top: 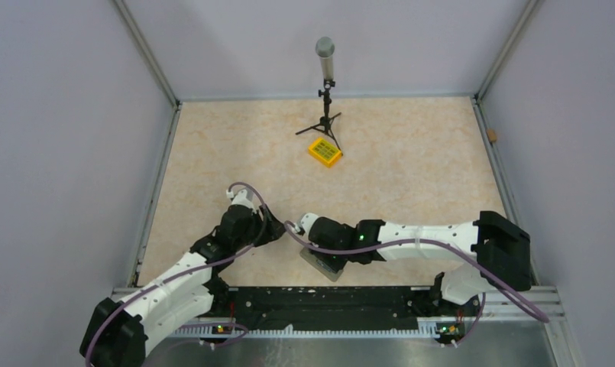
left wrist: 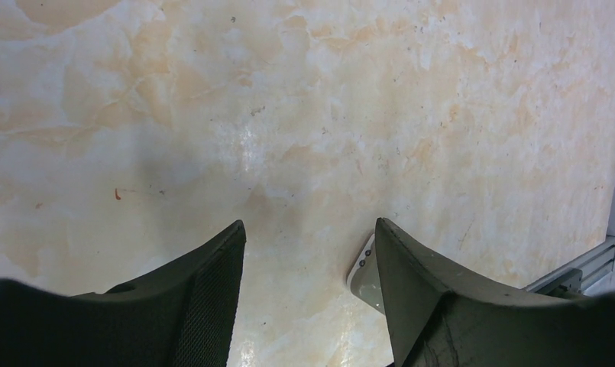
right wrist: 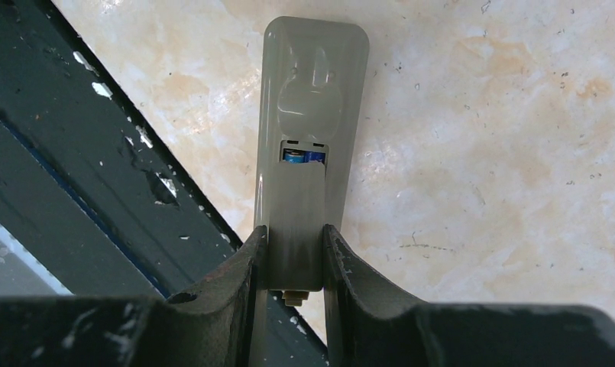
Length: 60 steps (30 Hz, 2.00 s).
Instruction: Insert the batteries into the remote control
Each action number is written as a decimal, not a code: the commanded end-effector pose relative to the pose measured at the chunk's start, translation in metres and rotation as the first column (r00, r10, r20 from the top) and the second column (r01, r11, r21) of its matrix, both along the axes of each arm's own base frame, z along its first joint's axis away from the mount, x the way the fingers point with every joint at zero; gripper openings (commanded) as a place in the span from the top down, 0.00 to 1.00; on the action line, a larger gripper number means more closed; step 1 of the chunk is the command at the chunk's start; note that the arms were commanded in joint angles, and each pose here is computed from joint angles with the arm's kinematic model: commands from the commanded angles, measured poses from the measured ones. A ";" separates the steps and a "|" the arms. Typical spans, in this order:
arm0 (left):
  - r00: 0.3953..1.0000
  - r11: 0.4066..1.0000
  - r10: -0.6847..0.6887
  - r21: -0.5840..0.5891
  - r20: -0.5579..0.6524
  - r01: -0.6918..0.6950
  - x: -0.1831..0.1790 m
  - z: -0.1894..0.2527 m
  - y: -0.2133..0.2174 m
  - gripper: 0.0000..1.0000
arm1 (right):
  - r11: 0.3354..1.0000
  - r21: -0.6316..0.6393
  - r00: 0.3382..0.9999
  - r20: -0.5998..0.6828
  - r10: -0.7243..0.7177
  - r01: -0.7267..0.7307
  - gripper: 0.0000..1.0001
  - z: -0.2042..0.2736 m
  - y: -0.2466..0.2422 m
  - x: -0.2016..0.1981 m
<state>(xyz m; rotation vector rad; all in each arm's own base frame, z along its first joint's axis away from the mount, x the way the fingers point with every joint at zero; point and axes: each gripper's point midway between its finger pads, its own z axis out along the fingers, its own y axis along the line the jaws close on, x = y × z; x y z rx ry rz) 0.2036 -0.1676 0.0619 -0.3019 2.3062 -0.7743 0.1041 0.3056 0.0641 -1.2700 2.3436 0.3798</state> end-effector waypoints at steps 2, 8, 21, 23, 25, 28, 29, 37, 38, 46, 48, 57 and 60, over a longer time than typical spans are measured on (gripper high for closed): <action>1.000 1.000 0.022 0.001 0.009 -0.022 0.000 -0.001 0.005 0.36 | 0.997 0.045 0.998 0.019 -0.061 0.060 1.00 0.013 0.016 0.014; 1.000 1.000 0.011 -0.017 0.013 -0.011 -0.003 0.000 0.004 0.35 | 0.996 0.034 0.997 0.003 -0.082 0.082 1.00 0.008 0.018 0.013; 1.000 1.000 0.016 -0.024 0.026 -0.015 -0.004 0.002 0.006 0.35 | 0.994 0.025 0.995 -0.008 -0.103 0.103 1.00 0.004 0.019 0.013; 1.000 1.000 0.015 -0.024 0.026 -0.015 -0.004 0.002 0.006 0.35 | 0.994 0.023 0.994 -0.009 -0.106 0.106 1.00 0.003 0.019 0.013; 1.000 1.000 0.014 -0.027 0.028 -0.014 -0.005 0.003 0.006 0.35 | 0.994 0.021 0.994 -0.010 -0.111 0.112 1.00 0.002 0.019 0.013; 0.999 1.000 0.011 -0.029 0.030 -0.011 -0.005 0.004 0.006 0.35 | 0.993 0.025 0.993 -0.013 -0.119 0.119 1.00 0.001 0.020 0.013; 0.999 0.999 0.011 -0.031 0.031 -0.010 -0.004 0.004 0.006 0.35 | 0.992 0.029 0.993 -0.013 -0.122 0.122 1.00 0.002 0.020 0.013; 1.000 0.999 0.007 -0.036 0.024 -0.006 -0.006 0.002 0.005 0.35 | 0.989 0.032 0.990 -0.014 -0.142 0.142 1.00 -0.001 0.021 0.015; 1.000 0.999 0.007 -0.037 0.024 -0.006 -0.006 0.002 0.005 0.35 | 0.989 0.028 0.989 -0.013 -0.147 0.147 1.00 -0.002 0.020 0.016; 1.000 0.999 0.008 -0.037 0.026 -0.007 -0.007 0.002 0.006 0.34 | 0.988 0.021 0.988 -0.014 -0.152 0.152 1.00 -0.006 0.021 0.017; 1.000 0.999 0.009 -0.038 0.025 -0.008 -0.007 0.002 0.006 0.34 | 0.988 0.019 0.988 -0.016 -0.156 0.156 1.00 -0.007 0.020 0.017; 1.000 0.999 0.003 -0.042 0.024 -0.002 -0.007 0.002 0.004 0.34 | 0.986 0.022 0.986 -0.023 -0.164 0.164 1.00 -0.014 0.021 0.017; 1.000 0.999 0.000 -0.043 0.022 0.001 -0.007 0.001 0.004 0.34 | 0.986 0.023 0.986 -0.024 -0.164 0.164 1.00 -0.015 0.021 0.017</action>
